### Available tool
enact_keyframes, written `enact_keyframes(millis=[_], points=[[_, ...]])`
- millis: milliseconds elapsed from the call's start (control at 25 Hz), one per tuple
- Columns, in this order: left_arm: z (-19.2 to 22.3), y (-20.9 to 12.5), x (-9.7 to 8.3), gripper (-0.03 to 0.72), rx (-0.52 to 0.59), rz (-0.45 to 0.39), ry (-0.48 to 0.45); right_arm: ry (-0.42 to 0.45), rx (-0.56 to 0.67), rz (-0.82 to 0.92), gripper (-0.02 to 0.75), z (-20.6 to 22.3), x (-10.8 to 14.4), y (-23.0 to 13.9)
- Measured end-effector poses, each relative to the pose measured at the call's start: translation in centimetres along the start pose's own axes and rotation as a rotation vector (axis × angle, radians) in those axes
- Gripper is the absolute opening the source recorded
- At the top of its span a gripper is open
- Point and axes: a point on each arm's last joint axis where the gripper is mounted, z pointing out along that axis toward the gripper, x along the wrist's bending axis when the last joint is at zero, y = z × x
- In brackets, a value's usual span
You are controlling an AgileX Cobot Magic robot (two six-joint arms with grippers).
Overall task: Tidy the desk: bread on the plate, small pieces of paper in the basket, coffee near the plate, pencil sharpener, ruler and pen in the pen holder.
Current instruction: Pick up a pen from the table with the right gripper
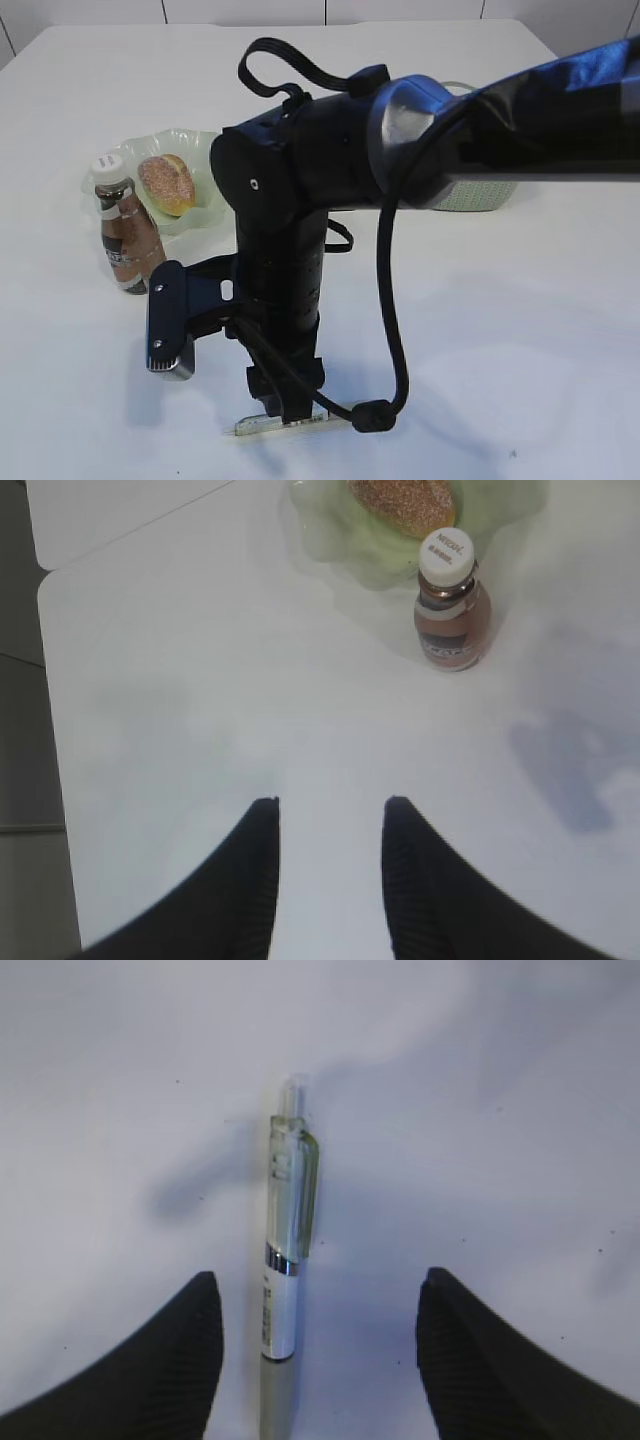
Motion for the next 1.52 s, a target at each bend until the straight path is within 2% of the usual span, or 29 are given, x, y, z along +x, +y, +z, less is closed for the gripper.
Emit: enact_keyframes(millis=[440,1000,1520], points=[[0.0,0.0,0.0,0.241,0.0,0.0,0.0,0.028,-0.009,0.025,0.479,1.3,0.0,-0.2],[0.0,0.0,0.0,0.241,0.0,0.0,0.0,0.003,-0.027,0.029,0.479,1.4,-0.4,-0.2],[0.0,0.0,0.0,0.241,0.0,0.0,0.0,0.016,-0.027,0.048,0.479,1.9,-0.7,-0.5]])
